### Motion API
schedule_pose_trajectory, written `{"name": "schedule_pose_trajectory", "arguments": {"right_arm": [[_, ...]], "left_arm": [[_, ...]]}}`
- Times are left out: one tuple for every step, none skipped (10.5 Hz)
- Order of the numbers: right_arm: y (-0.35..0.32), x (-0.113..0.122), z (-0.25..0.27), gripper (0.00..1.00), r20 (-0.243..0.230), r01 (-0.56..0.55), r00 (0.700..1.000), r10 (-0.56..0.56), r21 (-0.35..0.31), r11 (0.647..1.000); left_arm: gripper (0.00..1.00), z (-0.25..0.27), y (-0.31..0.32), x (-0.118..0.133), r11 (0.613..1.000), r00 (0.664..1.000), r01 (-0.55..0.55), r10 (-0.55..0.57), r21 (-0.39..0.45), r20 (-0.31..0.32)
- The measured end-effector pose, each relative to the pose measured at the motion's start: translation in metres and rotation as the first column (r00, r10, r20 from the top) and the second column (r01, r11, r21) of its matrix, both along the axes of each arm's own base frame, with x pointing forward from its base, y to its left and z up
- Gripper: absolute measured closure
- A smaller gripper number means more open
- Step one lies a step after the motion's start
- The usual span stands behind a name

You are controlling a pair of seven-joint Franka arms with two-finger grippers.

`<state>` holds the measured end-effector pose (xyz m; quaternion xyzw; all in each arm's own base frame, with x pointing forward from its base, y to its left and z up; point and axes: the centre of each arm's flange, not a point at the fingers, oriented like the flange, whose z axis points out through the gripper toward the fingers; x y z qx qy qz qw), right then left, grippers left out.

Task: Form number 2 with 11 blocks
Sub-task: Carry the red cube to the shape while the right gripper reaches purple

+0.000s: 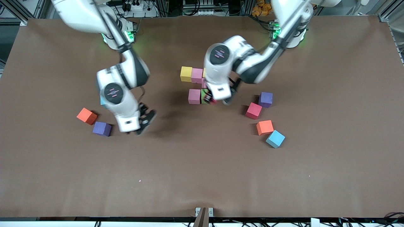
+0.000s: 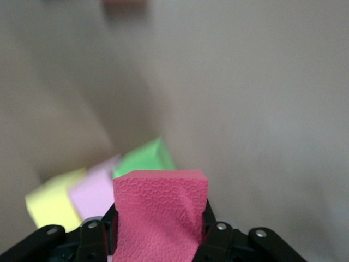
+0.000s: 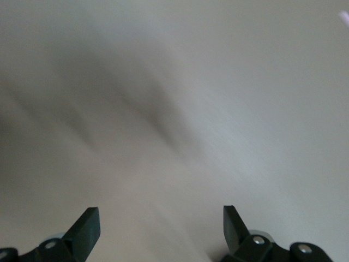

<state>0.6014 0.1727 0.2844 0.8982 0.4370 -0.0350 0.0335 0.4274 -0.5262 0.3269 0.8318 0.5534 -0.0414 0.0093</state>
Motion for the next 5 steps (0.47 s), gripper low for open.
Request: {"name": "schedule_pose_trajectory", "arguments": {"right_arm": [[-0.043,0.010,-0.001,0.00,-0.001,0.069,0.998,-0.069,0.000,0.998],[-0.081,0.017,-0.002,0.00,0.003,0.131,0.991,-0.131,0.001,0.991],[-0.111,0.021,-0.005,0.00,0.013,0.192,0.981,-0.192,0.005,0.981],[-0.133,0.023,-0.007,0.00,0.021,0.274,0.961,-0.274,0.006,0.962],[-0.143,0.024,-0.009,0.00,0.027,0.369,0.929,-0.369,0.006,0.929]], "left_arm": [[0.44,-0.002,-0.028,-0.018,0.998,0.998,-0.061,0.061,-0.007,-0.003],[0.44,-0.006,-0.048,-0.028,0.995,0.995,-0.102,0.102,-0.012,-0.003],[0.44,-0.012,-0.065,-0.034,0.991,0.991,-0.136,0.136,-0.010,0.008],[0.44,-0.021,-0.079,-0.037,0.987,0.986,-0.163,0.163,0.001,0.034],[0.44,-0.032,-0.090,-0.041,0.984,0.983,-0.176,0.175,0.016,0.060]]}}
